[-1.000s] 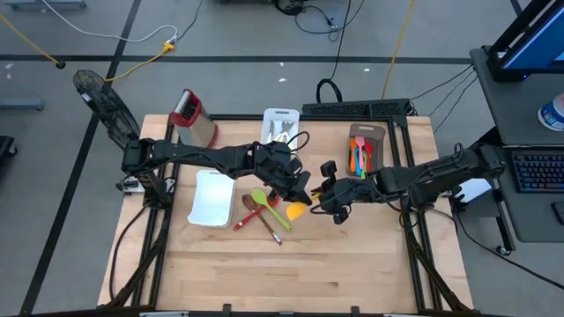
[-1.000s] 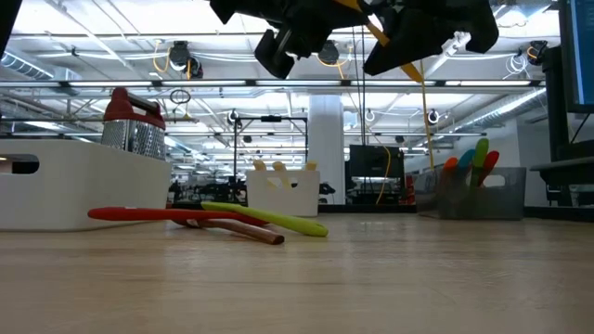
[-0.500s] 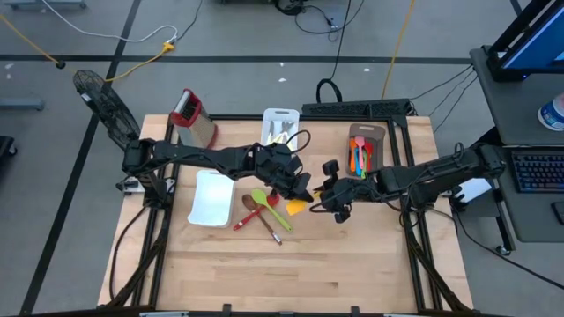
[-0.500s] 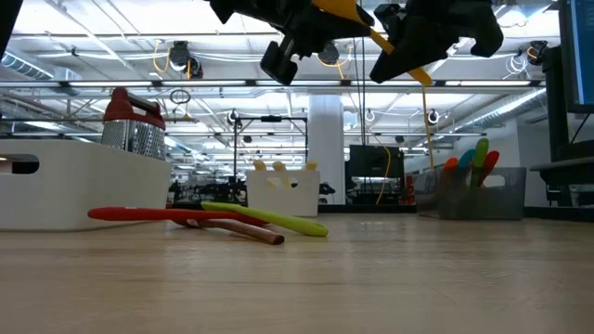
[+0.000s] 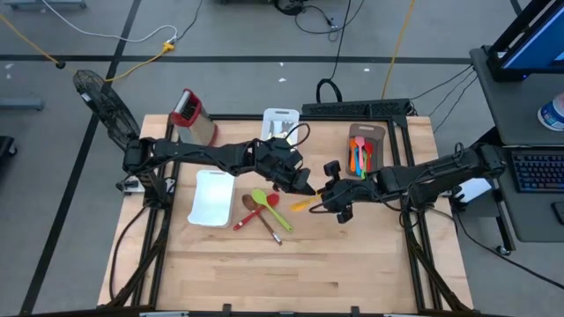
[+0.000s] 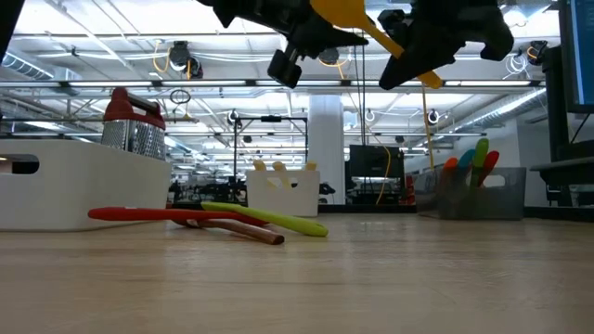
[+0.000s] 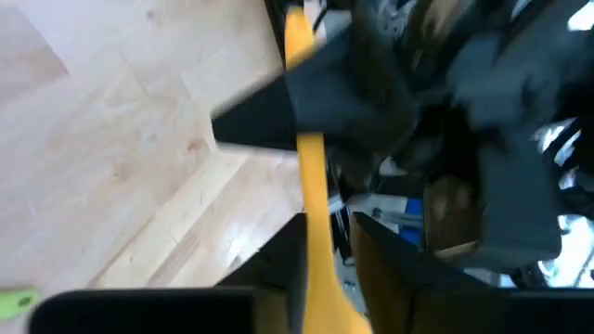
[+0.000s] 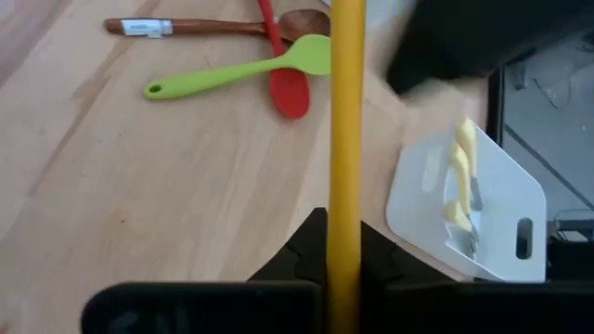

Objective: Pick & Place Kitchen Items
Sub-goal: Put the yellow spatula into the black bin

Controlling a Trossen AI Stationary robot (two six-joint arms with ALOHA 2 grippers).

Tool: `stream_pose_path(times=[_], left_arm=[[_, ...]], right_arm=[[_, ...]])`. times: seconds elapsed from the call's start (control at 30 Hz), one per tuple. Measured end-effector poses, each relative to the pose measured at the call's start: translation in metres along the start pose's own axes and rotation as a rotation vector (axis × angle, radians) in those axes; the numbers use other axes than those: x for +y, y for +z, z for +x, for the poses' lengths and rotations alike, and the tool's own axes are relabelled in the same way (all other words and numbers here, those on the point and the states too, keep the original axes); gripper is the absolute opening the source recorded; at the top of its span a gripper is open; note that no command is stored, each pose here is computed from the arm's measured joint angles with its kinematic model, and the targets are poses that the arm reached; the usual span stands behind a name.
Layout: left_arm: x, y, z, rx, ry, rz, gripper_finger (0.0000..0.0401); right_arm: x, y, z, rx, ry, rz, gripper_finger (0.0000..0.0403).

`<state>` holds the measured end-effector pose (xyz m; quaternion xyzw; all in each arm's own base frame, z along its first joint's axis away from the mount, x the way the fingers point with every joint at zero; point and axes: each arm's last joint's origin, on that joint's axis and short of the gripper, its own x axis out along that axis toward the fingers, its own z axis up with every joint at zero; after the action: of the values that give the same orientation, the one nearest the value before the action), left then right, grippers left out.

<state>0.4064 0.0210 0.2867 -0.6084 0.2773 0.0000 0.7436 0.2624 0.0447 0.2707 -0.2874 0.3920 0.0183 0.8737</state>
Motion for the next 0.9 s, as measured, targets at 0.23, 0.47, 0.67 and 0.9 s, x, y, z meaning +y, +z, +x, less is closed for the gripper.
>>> stream_pose_path(times=[0.23, 0.47, 0.67, 0.9], left_arm=[[0.002, 0.006, -0.003, -0.038, 0.011, 0.001, 0.0169], [0.005, 0.02, -0.012, -0.074, 0.013, 0.027, 0.0209], [0.002, 0.036, -0.031, -0.156, 0.008, 0.103, 0.0214], [-0.015, 0.038, -0.063, -0.339, 0.054, 0.261, 0.0214]], right_arm=[[0.0, -0.001, 0.0, 0.007, 0.001, 0.019, 0.0002], [0.002, -0.004, 0.0, 0.041, 0.012, 0.01, 0.0002], [0.004, -0.011, 0.0, 0.108, 0.034, 0.07, 0.0002], [-0.001, -0.028, -0.005, 0.247, 0.034, 0.289, 0.0002]])
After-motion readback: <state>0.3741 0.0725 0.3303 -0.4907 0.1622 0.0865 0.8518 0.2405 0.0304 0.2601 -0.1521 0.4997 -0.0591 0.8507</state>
